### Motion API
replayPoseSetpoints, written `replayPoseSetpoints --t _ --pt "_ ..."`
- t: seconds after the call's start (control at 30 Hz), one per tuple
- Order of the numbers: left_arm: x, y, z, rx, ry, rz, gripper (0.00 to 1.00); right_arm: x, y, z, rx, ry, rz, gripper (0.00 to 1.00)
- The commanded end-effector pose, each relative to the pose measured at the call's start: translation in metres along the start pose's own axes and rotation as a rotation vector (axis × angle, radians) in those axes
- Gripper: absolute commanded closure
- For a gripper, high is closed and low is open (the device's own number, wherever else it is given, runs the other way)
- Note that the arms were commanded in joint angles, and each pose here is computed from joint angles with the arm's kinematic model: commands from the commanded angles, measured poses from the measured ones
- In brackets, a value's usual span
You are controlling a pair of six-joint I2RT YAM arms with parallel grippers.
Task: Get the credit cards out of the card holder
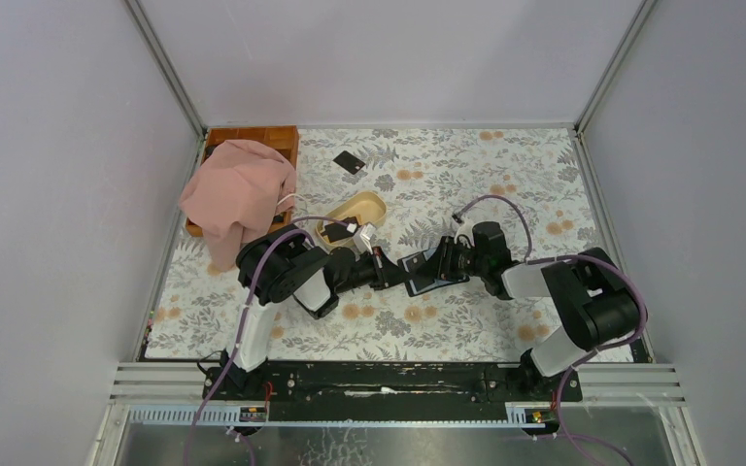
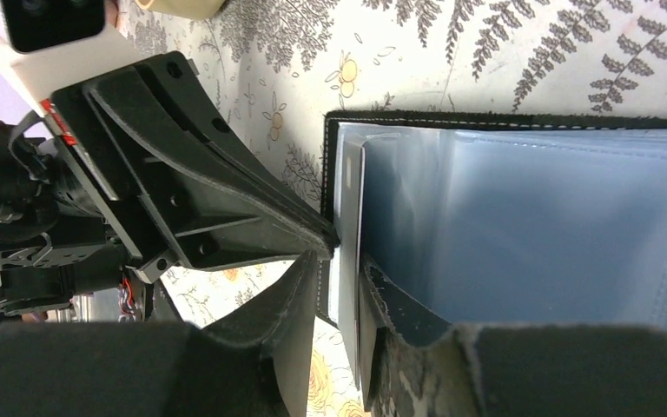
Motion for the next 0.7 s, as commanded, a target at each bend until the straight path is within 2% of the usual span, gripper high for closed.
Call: replayPoseSetpoints --t 0.0,0.17,0.4,0.67 --pt "0.005 0.026 -0.004 -0.087 0.011 -0.013 1.0 0.006 0.004 0.004 -0.064 0.024 -0.017 0.7" --pt "0.006 0.028 -0.004 -0.087 0.014 -0.017 1.0 0.005 0.006 0.005 -0.087 0.023 -0.01 0.69" --pt "0.006 0.036 -0.011 -0.106 -0.002 -0.038 1.0 -0.006 0.008 -0.007 -0.012 -0.009 -0.07 0.69" --pt "0.004 0.04 -0.018 -0.103 -0.009 -0.059 1.0 -0.014 -0.001 -0.021 0.021 -0.043 -0.046 0.7"
Point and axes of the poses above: each gripper's point midway between its finger pads, its own z axis out along the fingers, its own y axis along the line the jaws close on, x = y × z, the point moved 7 cm from there along -z, back along the fingers, and after that the axes turned 15 degrees about -z, right-handed, at the moved point
